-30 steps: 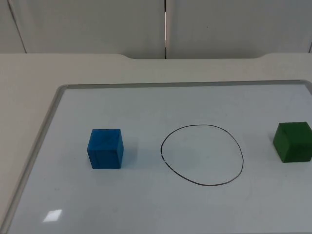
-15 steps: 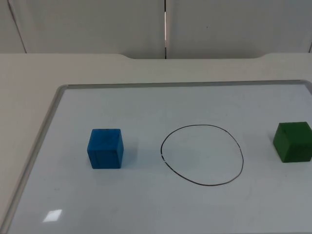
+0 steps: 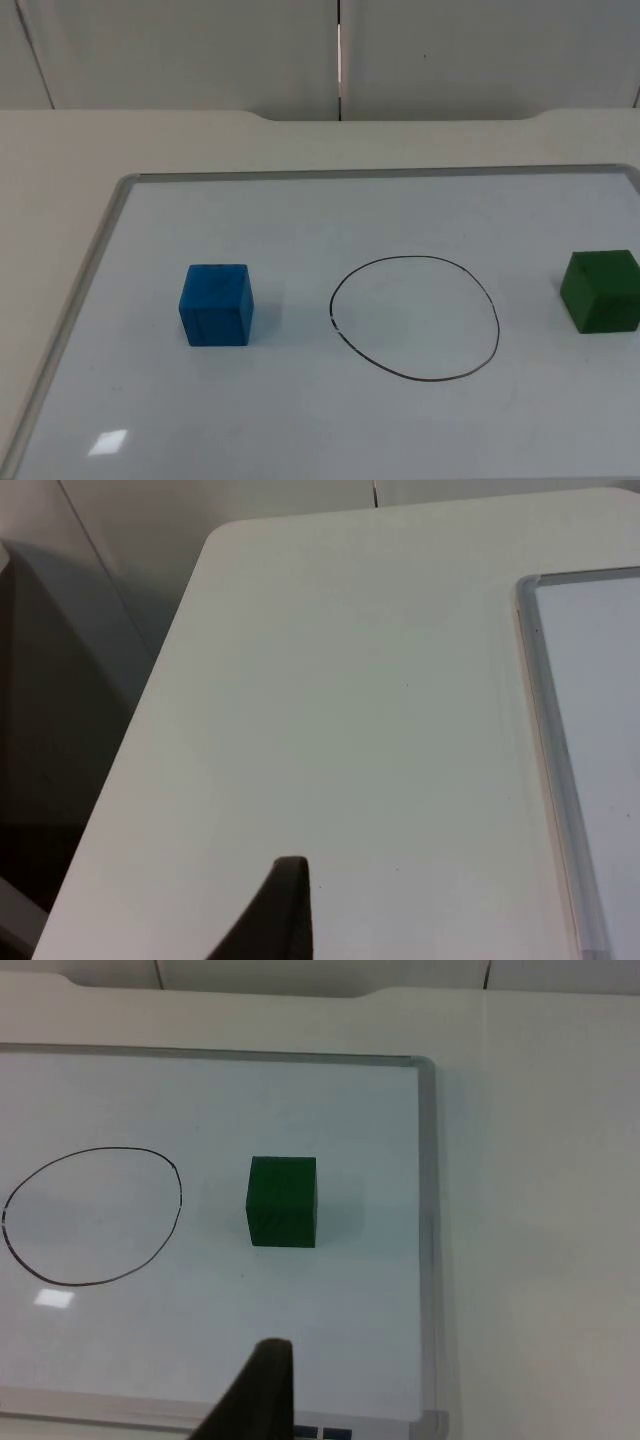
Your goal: Push the two cubes into the marked area.
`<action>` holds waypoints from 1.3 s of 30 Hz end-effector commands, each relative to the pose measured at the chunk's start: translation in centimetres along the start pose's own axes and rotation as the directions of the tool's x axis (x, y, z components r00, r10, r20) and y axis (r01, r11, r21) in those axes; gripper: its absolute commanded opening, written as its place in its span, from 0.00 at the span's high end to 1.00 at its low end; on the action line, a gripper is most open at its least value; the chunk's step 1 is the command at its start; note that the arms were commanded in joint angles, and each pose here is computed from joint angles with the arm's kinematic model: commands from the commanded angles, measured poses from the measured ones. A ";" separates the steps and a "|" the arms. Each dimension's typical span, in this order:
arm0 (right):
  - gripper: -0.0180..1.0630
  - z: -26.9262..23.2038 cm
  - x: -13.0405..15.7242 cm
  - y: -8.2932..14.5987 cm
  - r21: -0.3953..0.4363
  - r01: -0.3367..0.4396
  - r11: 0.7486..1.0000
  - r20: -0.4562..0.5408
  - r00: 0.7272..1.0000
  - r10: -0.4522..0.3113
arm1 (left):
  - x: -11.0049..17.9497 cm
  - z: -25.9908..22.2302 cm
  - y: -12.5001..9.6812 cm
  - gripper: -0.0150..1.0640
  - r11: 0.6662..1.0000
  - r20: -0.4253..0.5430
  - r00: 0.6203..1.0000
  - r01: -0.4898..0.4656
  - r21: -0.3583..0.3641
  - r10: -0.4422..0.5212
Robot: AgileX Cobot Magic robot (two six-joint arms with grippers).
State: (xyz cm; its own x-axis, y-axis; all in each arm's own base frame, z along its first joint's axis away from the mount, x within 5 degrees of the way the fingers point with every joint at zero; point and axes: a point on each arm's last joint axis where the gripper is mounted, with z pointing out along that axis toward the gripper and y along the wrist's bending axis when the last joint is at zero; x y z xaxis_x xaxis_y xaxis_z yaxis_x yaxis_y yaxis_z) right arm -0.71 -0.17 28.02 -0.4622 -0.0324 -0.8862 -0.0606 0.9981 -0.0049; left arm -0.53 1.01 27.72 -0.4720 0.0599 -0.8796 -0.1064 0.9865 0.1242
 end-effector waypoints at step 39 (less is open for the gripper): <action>0.01 0.0 0.0 0.0 0.003 -0.005 1.000 0.004 1.000 0.005 | -2.8 1.7 -0.8 0.03 0.996 -0.035 0.999 0.026 0.088 -0.023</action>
State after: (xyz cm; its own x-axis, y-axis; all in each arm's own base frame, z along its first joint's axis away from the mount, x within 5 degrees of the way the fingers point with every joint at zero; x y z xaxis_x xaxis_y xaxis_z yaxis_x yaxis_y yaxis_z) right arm -0.71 -0.17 28.02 -0.4621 -0.0342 -0.8862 -0.0615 0.9981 -0.0065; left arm 1.94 0.59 28.97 -0.5100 0.0427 -0.8591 -0.0579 0.9948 0.0838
